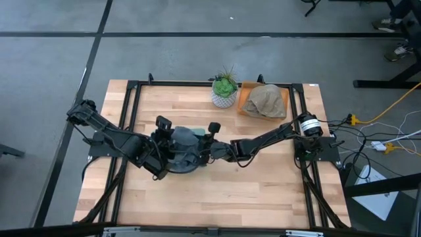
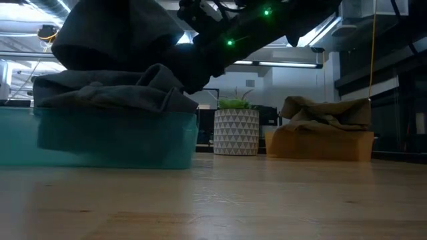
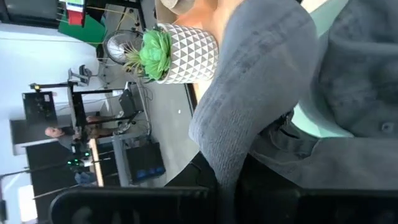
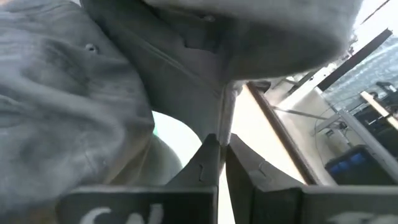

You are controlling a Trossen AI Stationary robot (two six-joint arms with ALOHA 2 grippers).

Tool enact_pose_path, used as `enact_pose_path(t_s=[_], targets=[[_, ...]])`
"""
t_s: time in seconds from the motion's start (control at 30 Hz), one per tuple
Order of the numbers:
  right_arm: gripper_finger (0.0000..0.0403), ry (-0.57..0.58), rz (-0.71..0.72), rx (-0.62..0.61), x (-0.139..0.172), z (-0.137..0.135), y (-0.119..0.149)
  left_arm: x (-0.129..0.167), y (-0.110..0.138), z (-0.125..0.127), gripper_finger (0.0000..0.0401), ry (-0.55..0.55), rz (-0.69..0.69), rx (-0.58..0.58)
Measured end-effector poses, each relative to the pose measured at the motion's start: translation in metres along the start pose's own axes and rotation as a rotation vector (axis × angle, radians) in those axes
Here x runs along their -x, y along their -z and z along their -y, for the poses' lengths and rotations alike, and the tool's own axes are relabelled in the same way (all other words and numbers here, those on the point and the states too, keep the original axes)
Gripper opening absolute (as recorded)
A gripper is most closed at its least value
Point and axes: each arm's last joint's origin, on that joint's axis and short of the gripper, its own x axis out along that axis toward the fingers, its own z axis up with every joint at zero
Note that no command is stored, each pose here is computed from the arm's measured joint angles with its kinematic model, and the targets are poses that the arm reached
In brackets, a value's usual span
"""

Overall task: Pick & Place hat
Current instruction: Put the blue cap into the green bin

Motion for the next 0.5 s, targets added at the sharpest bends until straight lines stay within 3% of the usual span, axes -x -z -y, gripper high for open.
enact_pose_path(t_s=[0.27, 0.5], targets=[[0.0012, 0.013, -0.028, 0.079, 0.006, 0.012, -0.006, -0.006, 0.001, -0.003, 0.0004, 0.004, -0.026, 0.008], [0.0012, -0.062, -0.091, 0.022, -0.001, 0.017, 0.005, -0.011, 0.002, -0.006, 0.0003, 0.044, -0.049, 0.011]])
